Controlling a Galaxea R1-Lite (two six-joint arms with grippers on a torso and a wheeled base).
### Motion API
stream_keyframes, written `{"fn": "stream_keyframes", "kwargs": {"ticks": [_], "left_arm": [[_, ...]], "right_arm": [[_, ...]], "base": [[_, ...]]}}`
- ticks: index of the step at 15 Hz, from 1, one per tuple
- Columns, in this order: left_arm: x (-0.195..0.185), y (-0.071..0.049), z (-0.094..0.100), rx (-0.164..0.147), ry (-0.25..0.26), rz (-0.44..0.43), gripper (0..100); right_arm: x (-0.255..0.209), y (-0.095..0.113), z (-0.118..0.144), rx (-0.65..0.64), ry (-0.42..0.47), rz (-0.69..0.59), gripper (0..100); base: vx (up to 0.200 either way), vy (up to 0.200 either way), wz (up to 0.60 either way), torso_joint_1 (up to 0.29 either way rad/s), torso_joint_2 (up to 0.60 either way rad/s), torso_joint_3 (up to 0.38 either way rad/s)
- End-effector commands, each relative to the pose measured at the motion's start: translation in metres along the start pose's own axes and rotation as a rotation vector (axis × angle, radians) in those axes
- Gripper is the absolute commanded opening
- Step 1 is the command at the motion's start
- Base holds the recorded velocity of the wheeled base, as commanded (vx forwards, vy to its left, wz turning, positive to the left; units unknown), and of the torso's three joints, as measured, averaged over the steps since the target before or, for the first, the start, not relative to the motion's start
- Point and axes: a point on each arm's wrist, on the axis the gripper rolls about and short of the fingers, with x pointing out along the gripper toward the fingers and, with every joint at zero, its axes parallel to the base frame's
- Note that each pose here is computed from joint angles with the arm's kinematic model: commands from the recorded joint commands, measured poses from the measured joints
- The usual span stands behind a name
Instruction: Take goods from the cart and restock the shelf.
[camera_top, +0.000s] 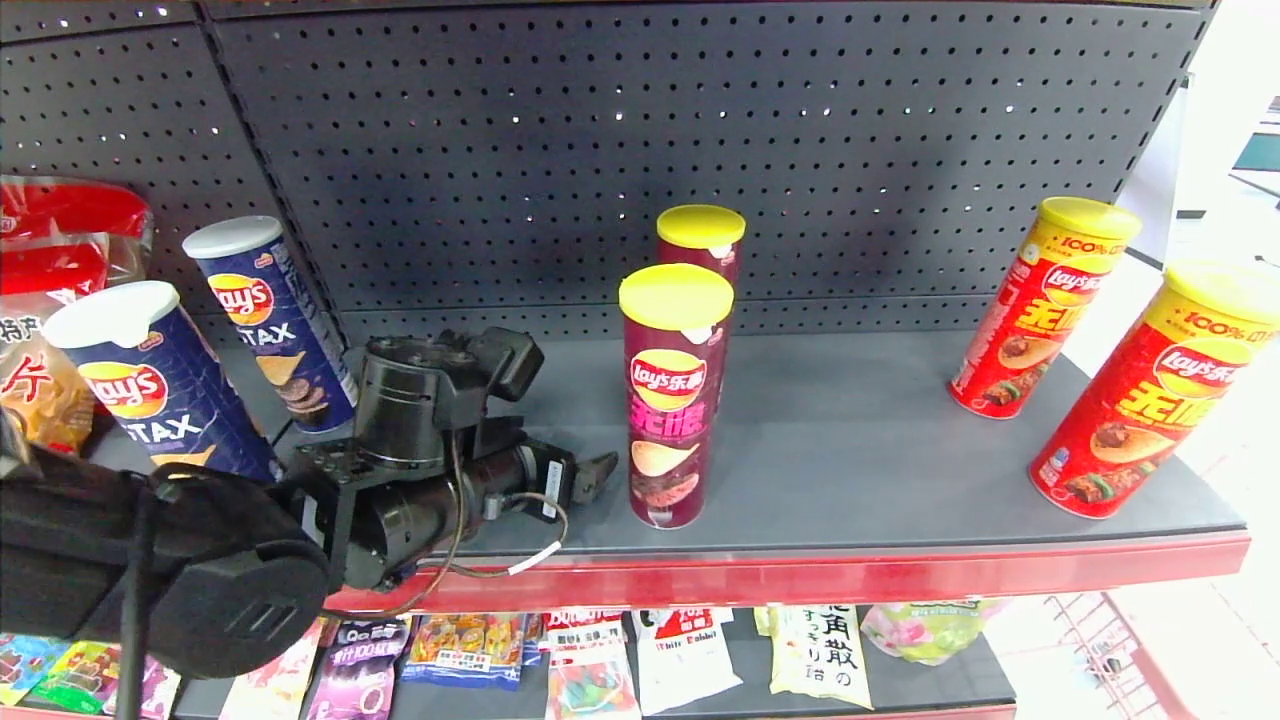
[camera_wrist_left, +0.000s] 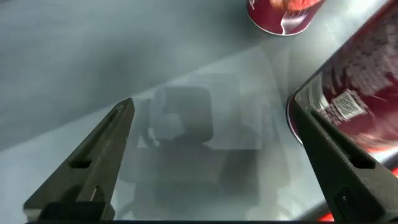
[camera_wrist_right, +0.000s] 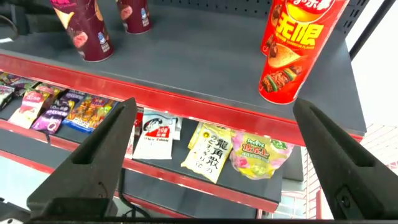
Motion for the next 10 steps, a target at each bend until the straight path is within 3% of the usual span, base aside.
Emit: {"fn": "stream_keyframes", "kwargs": {"ticks": [1,10], "left_arm": [[0.007,-0.001,-0.006,0.004,0.024,-0.001,100],[0.021,-0.005,-0.002,0.006,0.015,-0.007,100]], "right_arm": [[0.001,0.000,0.001,-0.001,0.003,0.001,100],[0.001,0.000,0.000,-0.001,0.007,0.001,100]], "base": [[0.000,0.000,0.00,0.000,0.00,0.000],[0.000,0.000,0.00,0.000,0.00,0.000]]}}
